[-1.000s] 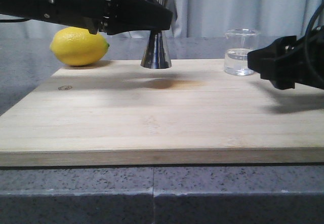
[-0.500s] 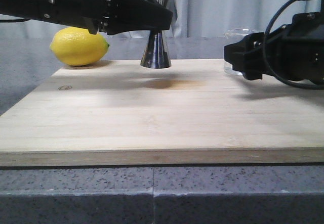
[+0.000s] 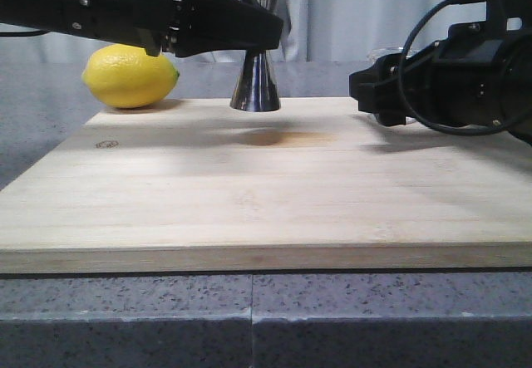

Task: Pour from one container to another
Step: 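Grasp the clear glass beaker with the right gripper and lift it, then carry the beaker with the right gripper above the held jigger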

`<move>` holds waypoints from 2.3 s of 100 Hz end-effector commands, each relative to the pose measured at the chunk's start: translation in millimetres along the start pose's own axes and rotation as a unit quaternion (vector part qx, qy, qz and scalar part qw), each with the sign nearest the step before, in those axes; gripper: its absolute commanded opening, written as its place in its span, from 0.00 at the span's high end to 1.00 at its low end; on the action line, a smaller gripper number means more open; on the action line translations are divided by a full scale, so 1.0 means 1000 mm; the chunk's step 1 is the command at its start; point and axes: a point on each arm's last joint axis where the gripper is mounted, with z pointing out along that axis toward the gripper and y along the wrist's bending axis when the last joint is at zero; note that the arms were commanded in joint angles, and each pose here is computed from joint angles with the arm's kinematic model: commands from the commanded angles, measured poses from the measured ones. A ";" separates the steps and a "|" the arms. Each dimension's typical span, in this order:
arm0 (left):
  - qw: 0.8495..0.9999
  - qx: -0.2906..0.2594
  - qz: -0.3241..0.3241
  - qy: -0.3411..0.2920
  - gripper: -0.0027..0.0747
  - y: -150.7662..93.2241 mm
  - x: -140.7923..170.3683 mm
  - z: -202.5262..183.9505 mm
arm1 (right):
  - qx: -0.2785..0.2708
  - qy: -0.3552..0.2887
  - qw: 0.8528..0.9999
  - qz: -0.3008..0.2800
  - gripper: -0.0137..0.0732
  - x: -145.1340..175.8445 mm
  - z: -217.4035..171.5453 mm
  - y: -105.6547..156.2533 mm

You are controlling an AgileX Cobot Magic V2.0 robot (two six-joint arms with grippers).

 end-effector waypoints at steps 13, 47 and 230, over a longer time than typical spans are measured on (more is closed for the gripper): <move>0.996 0.030 0.027 -0.074 0.99 -0.013 -0.037 -0.005 | 0.000 -0.068 0.998 -0.001 0.40 -0.022 0.001 0.000; 0.996 0.030 0.027 -0.074 0.99 -0.013 -0.037 -0.005 | -0.002 -0.057 0.998 -0.002 0.44 -0.020 0.002 0.000; 0.996 0.030 0.027 -0.074 0.99 -0.013 -0.037 -0.005 | -0.079 -0.100 0.978 -0.166 0.61 -0.197 -0.017 0.026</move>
